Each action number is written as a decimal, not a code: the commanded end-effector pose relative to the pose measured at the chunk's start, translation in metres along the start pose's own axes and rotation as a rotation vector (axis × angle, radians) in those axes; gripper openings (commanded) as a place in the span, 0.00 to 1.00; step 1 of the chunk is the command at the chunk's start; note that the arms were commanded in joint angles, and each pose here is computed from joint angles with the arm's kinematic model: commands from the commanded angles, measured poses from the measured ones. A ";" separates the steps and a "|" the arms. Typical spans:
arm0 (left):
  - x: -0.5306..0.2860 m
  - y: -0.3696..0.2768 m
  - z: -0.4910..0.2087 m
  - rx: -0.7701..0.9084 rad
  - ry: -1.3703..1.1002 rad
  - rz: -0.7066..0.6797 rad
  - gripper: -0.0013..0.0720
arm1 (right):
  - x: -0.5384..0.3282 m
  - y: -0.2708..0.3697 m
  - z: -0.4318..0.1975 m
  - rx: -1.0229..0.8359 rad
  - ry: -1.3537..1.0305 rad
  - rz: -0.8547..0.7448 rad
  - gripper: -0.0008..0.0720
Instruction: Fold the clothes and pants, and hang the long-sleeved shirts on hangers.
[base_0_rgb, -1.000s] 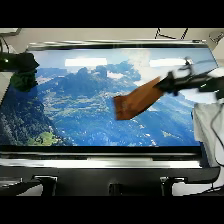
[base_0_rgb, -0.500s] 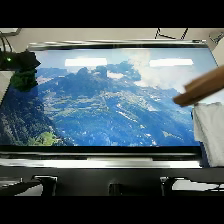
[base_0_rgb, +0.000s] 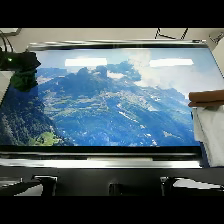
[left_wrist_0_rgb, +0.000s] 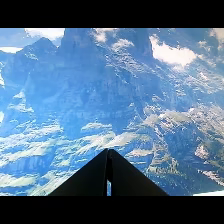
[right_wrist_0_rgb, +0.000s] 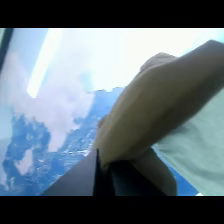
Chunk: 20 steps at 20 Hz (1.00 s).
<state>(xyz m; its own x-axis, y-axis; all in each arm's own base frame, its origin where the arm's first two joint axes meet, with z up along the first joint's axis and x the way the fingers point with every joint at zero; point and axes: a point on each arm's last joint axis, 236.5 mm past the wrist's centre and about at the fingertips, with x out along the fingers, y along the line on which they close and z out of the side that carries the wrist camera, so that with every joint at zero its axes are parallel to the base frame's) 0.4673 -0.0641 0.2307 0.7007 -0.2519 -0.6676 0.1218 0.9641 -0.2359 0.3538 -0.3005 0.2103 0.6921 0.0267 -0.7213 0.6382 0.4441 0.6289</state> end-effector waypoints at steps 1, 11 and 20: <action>0.000 -0.002 0.000 0.003 0.001 -0.002 0.05 | -0.019 -0.067 -0.017 0.081 0.070 -0.237 0.07; 0.002 -0.010 -0.003 0.016 0.010 -0.016 0.05 | -0.034 -0.224 -0.116 0.163 0.262 -0.785 0.07; -0.002 -0.023 0.002 0.001 -0.006 -0.065 0.05 | -0.013 -0.229 -0.106 0.045 0.204 -0.731 0.94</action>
<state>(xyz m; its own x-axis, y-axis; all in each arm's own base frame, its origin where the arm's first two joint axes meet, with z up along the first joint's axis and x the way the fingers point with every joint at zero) 0.4649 -0.0769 0.2315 0.6922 -0.2763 -0.6667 0.1485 0.9586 -0.2431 0.1451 -0.2863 0.0250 -0.0625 0.0035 -0.9980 0.9473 0.3151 -0.0582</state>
